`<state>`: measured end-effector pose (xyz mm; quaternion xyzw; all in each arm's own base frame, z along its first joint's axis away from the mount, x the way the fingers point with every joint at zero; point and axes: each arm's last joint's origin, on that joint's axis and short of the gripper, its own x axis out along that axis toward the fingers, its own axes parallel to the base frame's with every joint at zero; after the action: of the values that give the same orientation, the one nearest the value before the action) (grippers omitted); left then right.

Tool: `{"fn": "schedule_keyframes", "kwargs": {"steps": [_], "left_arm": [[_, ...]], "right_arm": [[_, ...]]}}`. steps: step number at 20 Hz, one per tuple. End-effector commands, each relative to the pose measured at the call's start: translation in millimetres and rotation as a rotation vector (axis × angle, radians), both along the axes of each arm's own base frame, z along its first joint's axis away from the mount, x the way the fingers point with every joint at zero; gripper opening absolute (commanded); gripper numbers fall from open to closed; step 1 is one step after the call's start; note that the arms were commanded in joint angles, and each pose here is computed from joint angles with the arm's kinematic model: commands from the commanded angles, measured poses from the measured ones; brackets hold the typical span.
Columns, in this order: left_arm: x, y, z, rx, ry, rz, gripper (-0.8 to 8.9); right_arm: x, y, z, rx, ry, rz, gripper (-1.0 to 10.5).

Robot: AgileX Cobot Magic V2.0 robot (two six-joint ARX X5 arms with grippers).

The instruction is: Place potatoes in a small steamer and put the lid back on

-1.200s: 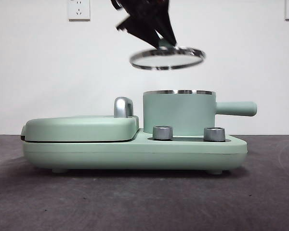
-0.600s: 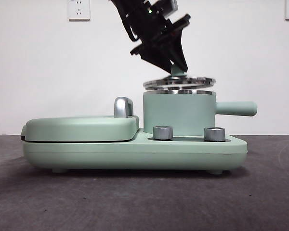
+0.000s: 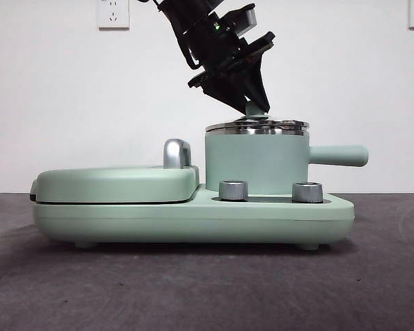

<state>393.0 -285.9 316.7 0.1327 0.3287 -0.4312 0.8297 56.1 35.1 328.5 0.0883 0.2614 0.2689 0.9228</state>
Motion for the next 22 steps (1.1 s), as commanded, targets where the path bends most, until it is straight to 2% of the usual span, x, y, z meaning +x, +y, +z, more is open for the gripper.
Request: {"fn": "schedule_keyframes", "kwargs": {"steps": [1,13,16,21,22], "left_arm": [[4.1,-4.7,0.9,-0.018,-0.023,-0.001,0.06],[-3.1,-14.2,-3.5,0.044,-0.057,-0.054,0.06],[-3.5,-18.1,-8.2,0.085,-0.073,-0.027,0.06],[-3.6,-18.9,-10.1,0.088,-0.064,-0.026,0.07],[-3.7,-18.9,-10.1,0.087,-0.062,-0.024,0.31]], "right_arm": [[0.3,0.6,2.3,0.022,0.001,-0.002,4.6],[0.4,0.6,2.3,0.024,0.003,-0.006,4.6],[0.3,0.6,2.3,0.024,0.003,-0.006,4.6],[0.3,0.6,2.3,0.024,0.003,-0.006,4.6],[0.3,0.6,2.3,0.025,0.003,-0.005,4.6]]}}
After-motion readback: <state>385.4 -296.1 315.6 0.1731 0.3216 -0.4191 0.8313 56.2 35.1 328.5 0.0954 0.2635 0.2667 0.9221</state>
